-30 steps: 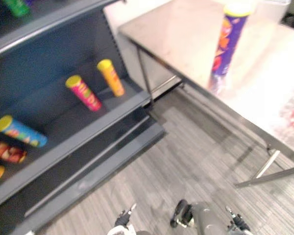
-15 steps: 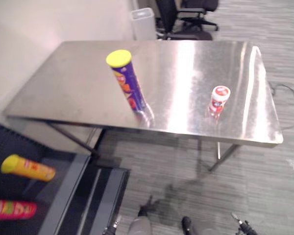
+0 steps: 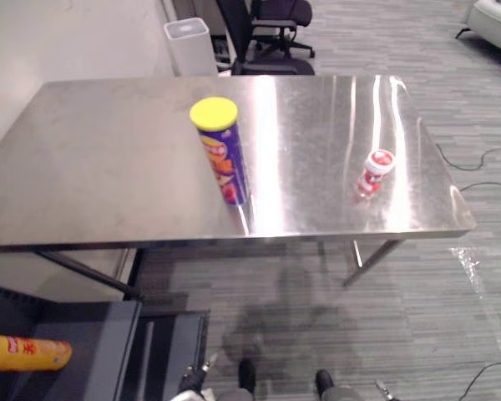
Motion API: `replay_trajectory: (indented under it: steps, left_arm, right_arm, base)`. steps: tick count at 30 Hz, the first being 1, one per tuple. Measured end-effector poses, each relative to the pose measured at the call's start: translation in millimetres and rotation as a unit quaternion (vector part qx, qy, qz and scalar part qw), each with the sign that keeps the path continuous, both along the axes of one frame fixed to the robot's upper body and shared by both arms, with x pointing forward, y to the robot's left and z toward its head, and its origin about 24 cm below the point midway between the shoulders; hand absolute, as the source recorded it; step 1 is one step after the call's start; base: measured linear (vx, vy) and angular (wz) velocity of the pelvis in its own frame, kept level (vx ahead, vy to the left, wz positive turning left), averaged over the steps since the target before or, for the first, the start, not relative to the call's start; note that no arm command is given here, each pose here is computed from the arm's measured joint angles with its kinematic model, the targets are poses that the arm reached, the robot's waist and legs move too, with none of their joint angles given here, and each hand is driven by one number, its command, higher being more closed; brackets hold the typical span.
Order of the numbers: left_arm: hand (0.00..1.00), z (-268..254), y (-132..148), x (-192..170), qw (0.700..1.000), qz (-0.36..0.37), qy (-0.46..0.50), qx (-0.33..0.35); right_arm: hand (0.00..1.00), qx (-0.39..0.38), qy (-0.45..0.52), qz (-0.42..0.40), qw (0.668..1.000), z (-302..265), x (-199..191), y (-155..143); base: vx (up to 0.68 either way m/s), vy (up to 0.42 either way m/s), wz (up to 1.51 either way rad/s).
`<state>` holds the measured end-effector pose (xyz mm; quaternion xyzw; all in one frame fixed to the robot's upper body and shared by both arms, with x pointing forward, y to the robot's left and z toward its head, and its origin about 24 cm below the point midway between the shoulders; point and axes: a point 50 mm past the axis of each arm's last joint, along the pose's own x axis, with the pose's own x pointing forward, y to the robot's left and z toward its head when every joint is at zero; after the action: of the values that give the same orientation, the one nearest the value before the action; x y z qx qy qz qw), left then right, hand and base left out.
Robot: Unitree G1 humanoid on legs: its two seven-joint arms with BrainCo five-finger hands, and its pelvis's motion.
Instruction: Put the gum and the chips on the shelf.
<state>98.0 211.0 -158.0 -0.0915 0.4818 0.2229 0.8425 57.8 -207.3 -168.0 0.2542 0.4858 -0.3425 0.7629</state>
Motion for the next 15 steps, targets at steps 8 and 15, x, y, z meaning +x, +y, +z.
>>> replay_trajectory:
  steps: [8, 15]
  left_arm:
    - [0.0, 0, 6, -3, 1.0, 0.019, -0.001, -0.002]
    - [0.0, -2, 9, -14, 0.999, 0.034, 0.011, 0.0]
  right_arm:
    - [0.0, -0.002, 0.005, -0.09, 0.996, 0, -13, -17]
    - [0.0, -0.191, -0.068, -0.263, 0.943, 55, -19, -124]
  base:
    - [-0.03, -0.031, 0.04]
    - [-0.03, -0.015, -0.13]
